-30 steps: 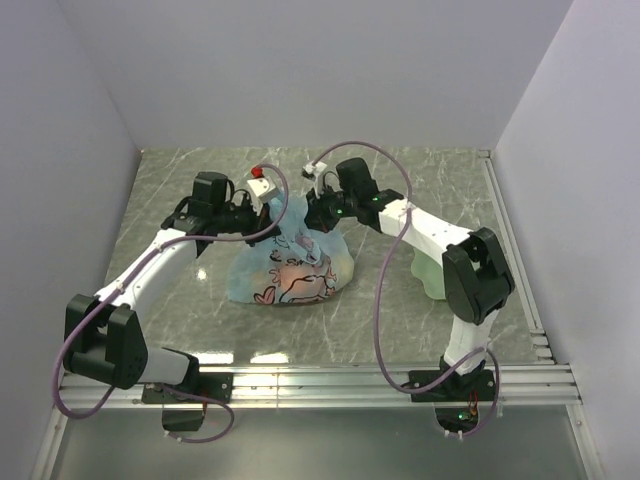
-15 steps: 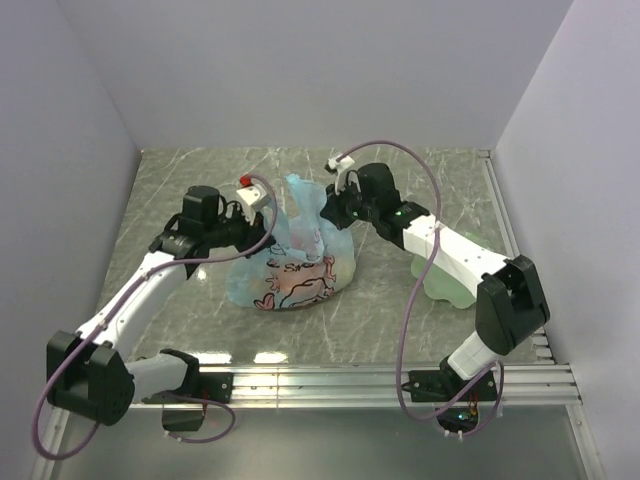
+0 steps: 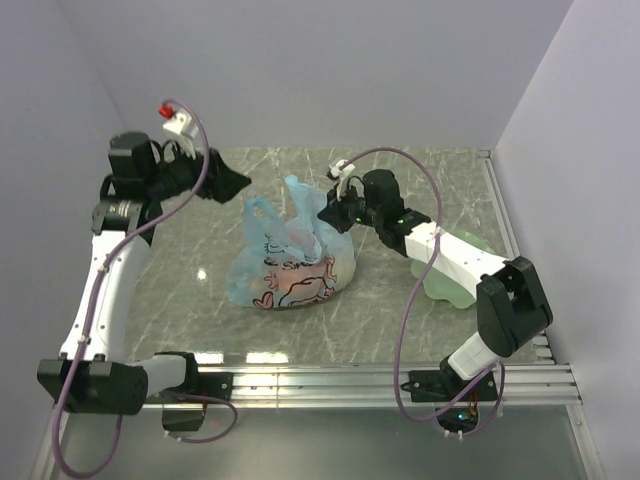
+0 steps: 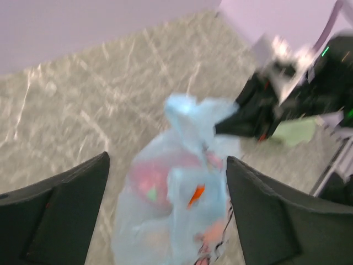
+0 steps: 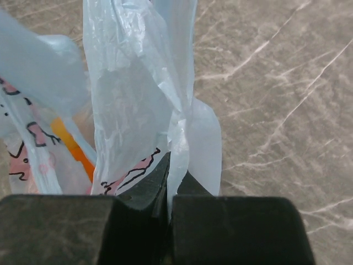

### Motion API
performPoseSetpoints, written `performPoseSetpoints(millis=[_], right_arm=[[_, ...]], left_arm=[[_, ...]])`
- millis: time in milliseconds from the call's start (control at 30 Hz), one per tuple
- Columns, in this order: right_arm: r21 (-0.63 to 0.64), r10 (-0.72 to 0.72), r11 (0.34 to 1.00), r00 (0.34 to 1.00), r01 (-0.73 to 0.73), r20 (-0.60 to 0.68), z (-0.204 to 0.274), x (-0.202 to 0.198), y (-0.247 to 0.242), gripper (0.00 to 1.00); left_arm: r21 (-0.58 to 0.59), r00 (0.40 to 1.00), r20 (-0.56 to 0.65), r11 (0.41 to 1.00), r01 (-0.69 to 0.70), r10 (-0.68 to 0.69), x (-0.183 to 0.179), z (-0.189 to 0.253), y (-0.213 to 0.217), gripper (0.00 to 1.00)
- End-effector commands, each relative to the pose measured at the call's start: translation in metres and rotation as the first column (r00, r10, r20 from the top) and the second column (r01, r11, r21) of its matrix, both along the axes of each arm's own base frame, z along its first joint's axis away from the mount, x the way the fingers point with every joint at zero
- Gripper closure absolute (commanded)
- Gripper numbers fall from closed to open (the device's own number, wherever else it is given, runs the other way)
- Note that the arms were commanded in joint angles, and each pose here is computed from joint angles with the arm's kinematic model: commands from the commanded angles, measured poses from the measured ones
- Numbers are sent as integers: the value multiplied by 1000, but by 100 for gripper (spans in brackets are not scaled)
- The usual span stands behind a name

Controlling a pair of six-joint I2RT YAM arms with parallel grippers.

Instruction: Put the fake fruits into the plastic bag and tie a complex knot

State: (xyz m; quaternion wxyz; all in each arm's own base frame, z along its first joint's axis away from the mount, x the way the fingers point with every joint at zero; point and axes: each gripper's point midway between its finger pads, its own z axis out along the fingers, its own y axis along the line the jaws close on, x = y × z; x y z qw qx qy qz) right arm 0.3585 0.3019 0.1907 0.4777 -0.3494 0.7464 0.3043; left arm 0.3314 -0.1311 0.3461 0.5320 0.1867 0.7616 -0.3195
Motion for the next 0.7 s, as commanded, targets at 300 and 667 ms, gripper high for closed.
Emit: performPoseSetpoints(millis=[300, 667], right_arm=[[-60, -66, 994, 945, 90, 321, 38, 14, -4, 100], [-140, -60, 979, 869, 146, 491, 37, -3, 10, 100]], left_arm=[[-48, 970, -241, 999, 20, -31, 55, -11, -64, 1], [-136, 842, -539, 988, -69, -15, 49, -74, -104, 1]])
